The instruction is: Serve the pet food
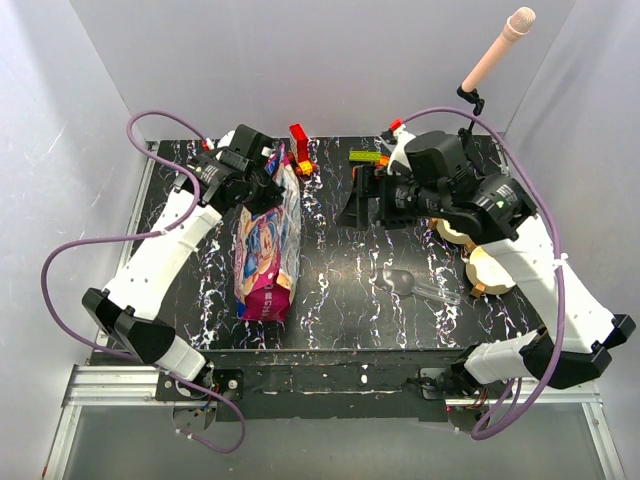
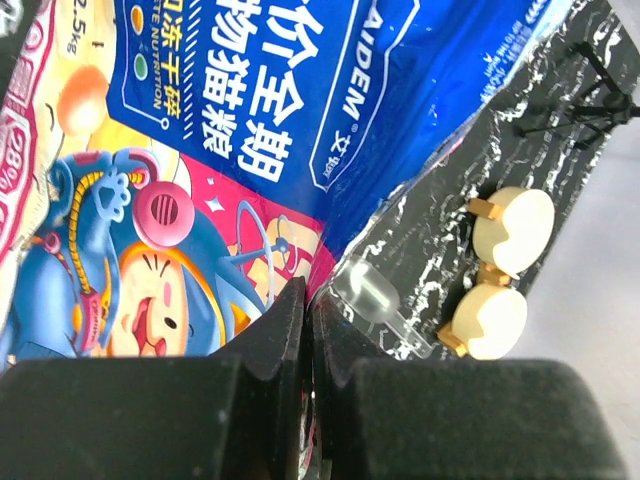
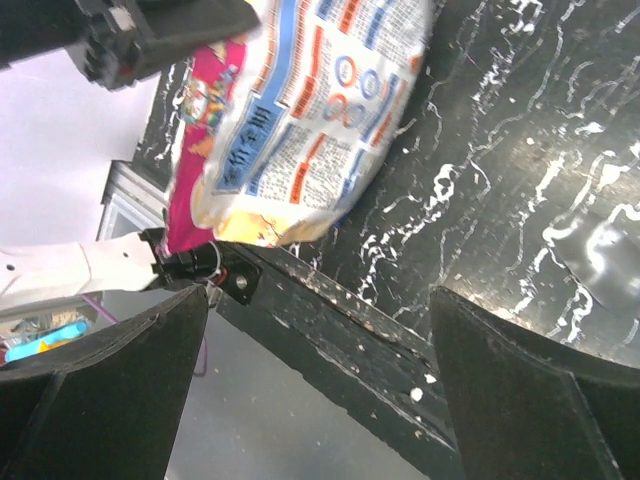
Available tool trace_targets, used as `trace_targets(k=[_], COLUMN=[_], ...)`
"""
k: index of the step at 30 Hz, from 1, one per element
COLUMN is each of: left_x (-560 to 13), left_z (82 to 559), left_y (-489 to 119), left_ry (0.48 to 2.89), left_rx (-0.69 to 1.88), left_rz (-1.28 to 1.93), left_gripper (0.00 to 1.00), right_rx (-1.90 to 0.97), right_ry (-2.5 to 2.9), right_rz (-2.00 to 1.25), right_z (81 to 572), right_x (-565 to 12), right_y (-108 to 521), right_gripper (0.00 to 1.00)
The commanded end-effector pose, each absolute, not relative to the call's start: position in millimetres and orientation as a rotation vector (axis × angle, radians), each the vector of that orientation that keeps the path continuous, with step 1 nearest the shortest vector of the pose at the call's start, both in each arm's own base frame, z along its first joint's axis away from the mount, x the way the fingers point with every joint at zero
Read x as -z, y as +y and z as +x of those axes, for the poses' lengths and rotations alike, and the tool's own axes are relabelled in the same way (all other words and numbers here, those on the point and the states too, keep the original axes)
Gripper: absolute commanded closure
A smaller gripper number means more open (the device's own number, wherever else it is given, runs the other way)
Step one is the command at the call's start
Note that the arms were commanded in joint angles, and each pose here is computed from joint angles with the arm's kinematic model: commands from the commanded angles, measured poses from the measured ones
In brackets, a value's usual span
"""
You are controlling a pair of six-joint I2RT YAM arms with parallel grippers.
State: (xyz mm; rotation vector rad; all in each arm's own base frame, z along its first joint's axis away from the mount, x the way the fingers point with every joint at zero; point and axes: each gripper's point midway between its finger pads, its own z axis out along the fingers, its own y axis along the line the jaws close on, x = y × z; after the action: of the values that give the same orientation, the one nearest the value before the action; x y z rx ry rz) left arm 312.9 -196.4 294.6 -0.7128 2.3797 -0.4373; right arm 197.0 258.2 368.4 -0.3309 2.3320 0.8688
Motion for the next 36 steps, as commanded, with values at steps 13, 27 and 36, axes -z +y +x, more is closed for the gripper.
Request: trace_targets(k=[13, 27, 36], left_x=[-354, -390, -411], left_z=[315, 352, 348], left_y=[-243, -269, -262], left_ry=[2.243, 2.136, 2.075], left_rx=[0.822, 0.889, 0.901], left_rz=[-0.602, -0.546, -0.499], left_gripper=[1.0, 1.0, 1.0], right_rx=[-1.003, -1.131, -0.913], right_ry=[2.163, 2.208, 2.24], right_rz=[-0.136, -0.28, -0.223], right_z=[254, 238, 251], right_x=[-376, -342, -313], right_y=[328, 376, 348], right_gripper=[0.12, 0.2, 0.65])
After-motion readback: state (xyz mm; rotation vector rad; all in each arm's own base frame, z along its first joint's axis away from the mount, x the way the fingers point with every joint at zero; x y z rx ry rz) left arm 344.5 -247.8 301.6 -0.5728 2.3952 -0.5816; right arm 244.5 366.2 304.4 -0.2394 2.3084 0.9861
